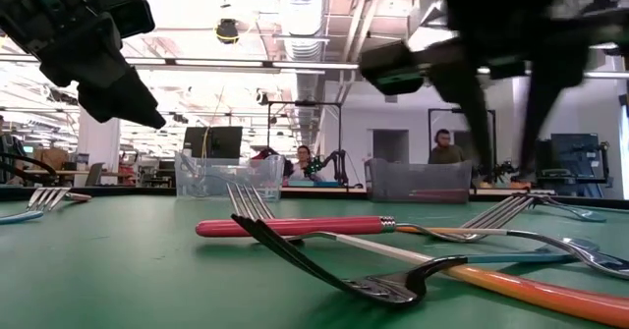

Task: Sort silverware by color (type)
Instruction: Put the orange fork into the white bin

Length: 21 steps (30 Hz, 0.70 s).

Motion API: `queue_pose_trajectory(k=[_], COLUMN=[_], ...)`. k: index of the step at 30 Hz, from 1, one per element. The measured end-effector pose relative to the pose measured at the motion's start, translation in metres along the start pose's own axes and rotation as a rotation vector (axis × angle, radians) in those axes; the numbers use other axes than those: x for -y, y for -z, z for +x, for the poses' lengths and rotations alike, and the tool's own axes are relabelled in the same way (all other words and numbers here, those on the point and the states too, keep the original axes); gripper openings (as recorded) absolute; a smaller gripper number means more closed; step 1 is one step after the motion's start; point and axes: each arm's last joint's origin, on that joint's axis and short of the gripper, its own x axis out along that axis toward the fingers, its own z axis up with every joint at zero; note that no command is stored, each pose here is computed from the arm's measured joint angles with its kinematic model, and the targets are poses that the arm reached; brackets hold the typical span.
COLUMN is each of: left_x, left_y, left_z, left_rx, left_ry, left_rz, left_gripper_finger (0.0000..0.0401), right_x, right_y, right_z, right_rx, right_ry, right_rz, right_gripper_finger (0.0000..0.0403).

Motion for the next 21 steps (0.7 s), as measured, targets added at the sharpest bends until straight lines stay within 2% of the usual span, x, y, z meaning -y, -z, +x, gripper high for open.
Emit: queue_pose_trajectory(k=[3, 7, 11, 21], left_x=[0.0, -0.001, -0.001, -0.001], left_y=[0.0, -0.001, 0.0, -0.001], left_z=[0.0, 0.0, 0.0, 0.0], left_rx=[0.012, 0.021, 0.019, 0.029], left_ry=[-0.013, -0.026, -0.029, -0.043], left_rz=[0.007, 0.009, 0.006, -0.002], left_gripper_finger=[0.018, 0.018, 0.018, 0.018], right_x=[-0.008, -0.009, -0.008, -0.009], right_y=[-0.006, -0.014, -0.018, -0.017], right_z=[0.005, 0.005, 0.005, 0.016], right_rx=[-0.031, 0.017, 0.044, 0.003], right_ry=[0.042, 0.09, 0.114, 0.089], right_rz=[-0.128, -0.247, -0.324, -0.514], right_gripper_finger=[0.0093, 0.0093, 0.0093, 0.0093])
